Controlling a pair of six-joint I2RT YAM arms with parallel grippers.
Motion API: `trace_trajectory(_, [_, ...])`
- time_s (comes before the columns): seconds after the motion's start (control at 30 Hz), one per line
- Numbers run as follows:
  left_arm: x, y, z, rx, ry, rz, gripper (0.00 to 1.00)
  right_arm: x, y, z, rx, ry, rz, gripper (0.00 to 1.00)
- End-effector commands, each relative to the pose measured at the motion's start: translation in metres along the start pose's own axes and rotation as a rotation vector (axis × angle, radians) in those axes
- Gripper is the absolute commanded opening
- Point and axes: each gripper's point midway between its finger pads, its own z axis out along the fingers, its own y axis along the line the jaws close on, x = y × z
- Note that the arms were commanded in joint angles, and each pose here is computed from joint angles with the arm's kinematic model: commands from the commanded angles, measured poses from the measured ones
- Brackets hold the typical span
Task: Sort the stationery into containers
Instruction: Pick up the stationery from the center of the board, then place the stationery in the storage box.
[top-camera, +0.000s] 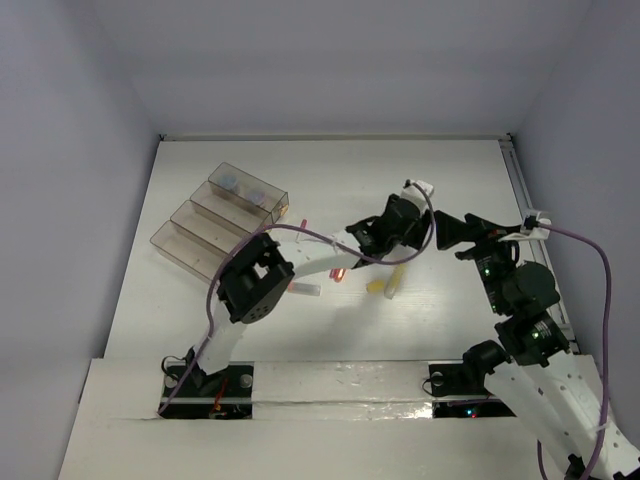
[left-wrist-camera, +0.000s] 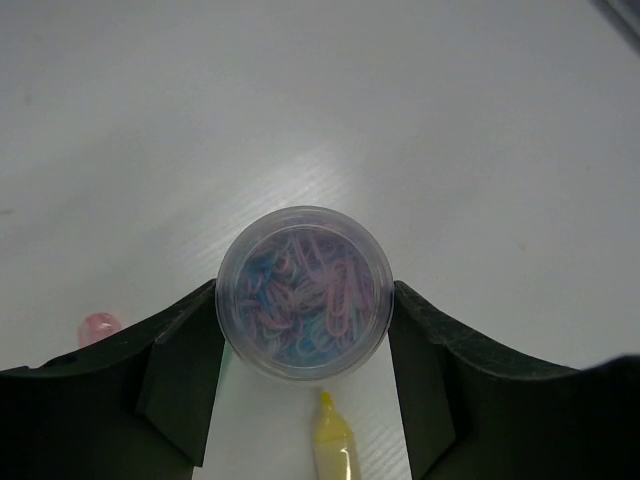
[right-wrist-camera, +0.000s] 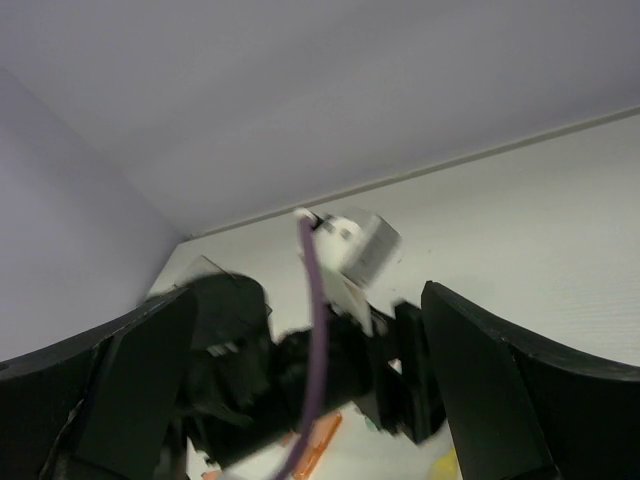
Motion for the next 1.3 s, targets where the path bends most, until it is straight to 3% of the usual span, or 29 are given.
trace_trajectory(0.0, [-0.106,0.059,-0.035,-0.067,-0.235,-0.127,0.45,-0.015,0.011,-0.003,-0.047,-0.058,0.013,1.00])
trace_trajectory(0.07, [-0.123,0.087,-0.052,-0.088,-0.269,-0.194,0.45,-0.014,0.012,-0.002,-0.055,-0.052,0.012,1.00])
trace_trajectory(0.13, [-0.114,0.133,-0.062,-0.156,-0.261,-0.243,0.45,-0.010,0.012,0.000,-0.053,-0.033,0.009,1.00])
trace_trajectory(0.27, [-0.122,0.205,-0.119,-0.337,-0.334,-0.307,0.45,-0.005,0.014,0.002,-0.064,-0.015,0.013,1.00])
trace_trajectory(0.37, [-0.104,0.261,-0.152,-0.501,-0.335,-0.366,0.45,-0.002,0.015,0.003,-0.069,-0.004,0.011,1.00])
trace_trajectory(0.6, [-0.066,0.340,-0.194,-0.675,-0.318,-0.449,0.45,0.005,0.018,0.008,-0.080,0.030,0.010,1.00])
trace_trajectory(1.27, [-0.016,0.364,-0.144,-0.684,-0.149,-0.424,0.45,0.013,0.018,0.012,-0.082,0.053,0.003,1.00])
